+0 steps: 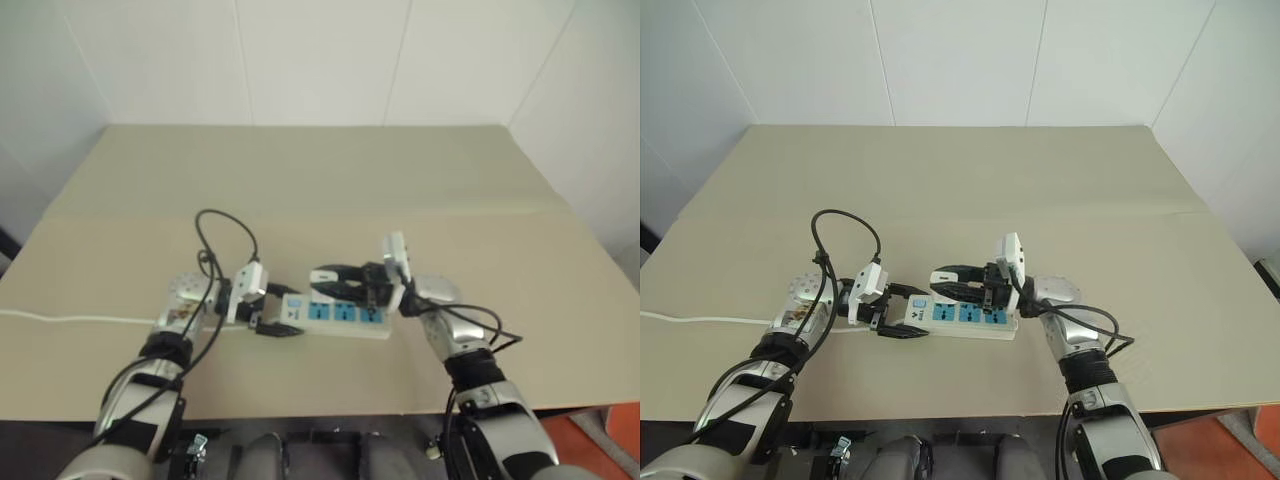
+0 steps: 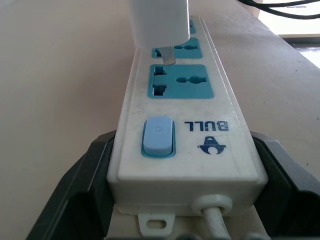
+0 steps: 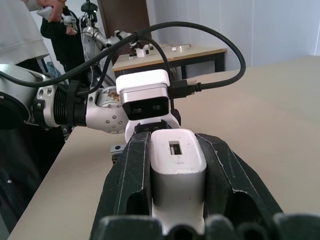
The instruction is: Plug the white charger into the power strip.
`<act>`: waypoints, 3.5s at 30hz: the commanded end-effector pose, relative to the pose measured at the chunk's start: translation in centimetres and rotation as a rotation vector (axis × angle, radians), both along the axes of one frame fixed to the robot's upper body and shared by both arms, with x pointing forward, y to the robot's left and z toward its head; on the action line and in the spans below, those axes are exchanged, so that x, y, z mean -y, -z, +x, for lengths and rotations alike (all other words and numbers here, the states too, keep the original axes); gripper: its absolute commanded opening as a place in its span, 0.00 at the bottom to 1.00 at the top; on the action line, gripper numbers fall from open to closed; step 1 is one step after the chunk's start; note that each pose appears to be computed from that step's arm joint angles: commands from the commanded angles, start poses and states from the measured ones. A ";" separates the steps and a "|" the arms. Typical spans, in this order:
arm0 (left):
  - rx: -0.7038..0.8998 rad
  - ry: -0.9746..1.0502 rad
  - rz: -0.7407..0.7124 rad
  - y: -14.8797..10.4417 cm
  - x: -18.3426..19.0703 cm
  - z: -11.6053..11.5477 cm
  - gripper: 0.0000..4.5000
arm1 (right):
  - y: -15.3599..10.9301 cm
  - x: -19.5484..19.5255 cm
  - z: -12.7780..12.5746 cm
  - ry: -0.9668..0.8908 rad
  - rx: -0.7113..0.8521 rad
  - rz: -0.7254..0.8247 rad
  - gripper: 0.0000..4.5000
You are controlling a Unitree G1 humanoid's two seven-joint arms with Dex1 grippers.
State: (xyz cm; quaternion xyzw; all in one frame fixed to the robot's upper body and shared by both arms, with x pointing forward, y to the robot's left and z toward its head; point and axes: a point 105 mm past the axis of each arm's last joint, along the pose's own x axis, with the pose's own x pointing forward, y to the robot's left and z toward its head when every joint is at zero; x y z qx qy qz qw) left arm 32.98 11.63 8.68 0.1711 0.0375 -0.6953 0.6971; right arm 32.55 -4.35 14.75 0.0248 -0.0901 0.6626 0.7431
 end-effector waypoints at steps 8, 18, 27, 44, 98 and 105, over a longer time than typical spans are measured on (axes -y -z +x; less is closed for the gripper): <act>-0.007 -0.004 0.065 0.4 -0.5 0.0 0.73 | -0.7 -0.3 0.5 -0.007 0.062 0.012 0.25; -0.004 -0.006 0.062 0.5 -0.5 0.0 0.73 | 0.0 0.2 0.6 0.009 0.051 -0.007 0.25; 0.002 -0.007 0.061 0.4 -0.4 0.0 0.73 | 0.7 0.4 0.6 0.025 0.038 -0.011 0.25; -0.006 -0.008 0.059 0.6 -0.5 -0.1 0.73 | 1.8 0.9 0.7 0.082 0.029 -0.026 0.25; -0.010 -0.010 0.076 1.0 -0.8 -0.3 0.73 | 6.8 1.0 -0.4 0.007 0.012 -0.200 0.86; -0.071 -0.006 0.108 1.1 -1.0 -0.3 0.73 | 6.5 1.3 -0.4 0.005 0.024 -0.203 0.99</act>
